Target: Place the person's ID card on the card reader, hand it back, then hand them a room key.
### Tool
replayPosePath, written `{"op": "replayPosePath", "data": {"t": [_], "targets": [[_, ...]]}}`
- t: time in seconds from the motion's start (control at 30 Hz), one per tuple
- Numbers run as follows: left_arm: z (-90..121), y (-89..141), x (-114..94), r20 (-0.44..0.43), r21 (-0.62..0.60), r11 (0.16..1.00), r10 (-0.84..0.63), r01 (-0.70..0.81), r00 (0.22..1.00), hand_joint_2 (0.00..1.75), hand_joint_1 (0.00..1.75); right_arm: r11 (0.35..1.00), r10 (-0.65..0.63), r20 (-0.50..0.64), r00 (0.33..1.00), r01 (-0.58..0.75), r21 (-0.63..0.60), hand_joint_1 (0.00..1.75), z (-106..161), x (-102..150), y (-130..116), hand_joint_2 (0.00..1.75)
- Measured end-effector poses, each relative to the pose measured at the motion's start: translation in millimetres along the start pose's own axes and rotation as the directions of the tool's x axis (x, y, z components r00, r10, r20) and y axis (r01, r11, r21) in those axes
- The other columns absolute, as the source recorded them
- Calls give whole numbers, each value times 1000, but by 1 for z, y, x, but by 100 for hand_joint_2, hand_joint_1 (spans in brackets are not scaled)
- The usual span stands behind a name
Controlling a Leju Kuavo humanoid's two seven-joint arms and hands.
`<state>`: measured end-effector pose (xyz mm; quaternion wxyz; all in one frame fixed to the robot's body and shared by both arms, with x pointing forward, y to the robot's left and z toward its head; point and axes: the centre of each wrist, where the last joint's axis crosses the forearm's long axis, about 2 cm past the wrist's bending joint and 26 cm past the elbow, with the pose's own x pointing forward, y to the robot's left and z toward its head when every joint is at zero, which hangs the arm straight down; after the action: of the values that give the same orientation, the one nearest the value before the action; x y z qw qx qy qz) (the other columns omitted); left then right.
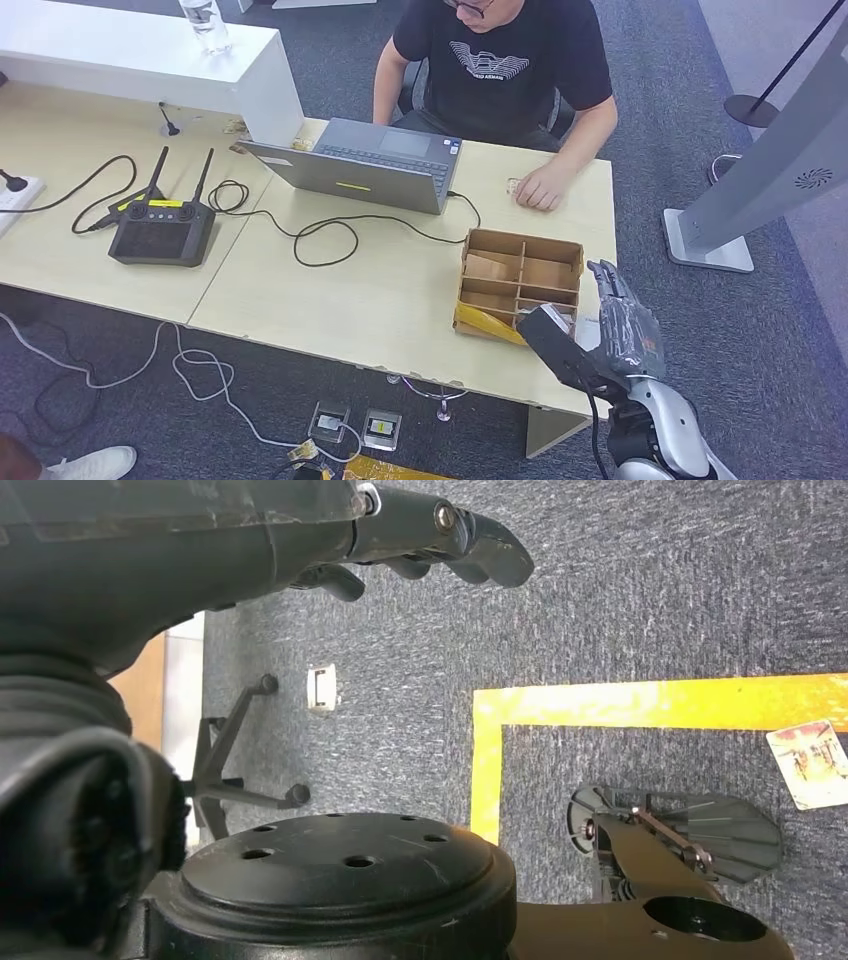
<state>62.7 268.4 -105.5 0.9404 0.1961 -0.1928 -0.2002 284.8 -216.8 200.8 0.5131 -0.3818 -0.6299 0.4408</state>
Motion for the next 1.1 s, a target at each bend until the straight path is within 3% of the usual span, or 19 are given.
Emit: {"op": "replayPosePath", "data": {"t": [0.77, 0.93, 1.1], "targets": [[0, 0, 0, -10, 0, 1000, 11, -11, 1000, 0, 0, 999, -9, 42, 999, 8, 37, 0, -17, 23, 22, 175], [0, 0, 0, -16, 2, 1000, 20, -20, 1000, 0, 0, 995, 97, 90, 991, -99, 18, 0, -35, 37, 40, 175], [0, 0, 0, -14, 2, 1000, 17, -17, 1000, 0, 0, 991, 130, 79, 988, -132, 31, 0, -37, 35, 51, 175]]}}
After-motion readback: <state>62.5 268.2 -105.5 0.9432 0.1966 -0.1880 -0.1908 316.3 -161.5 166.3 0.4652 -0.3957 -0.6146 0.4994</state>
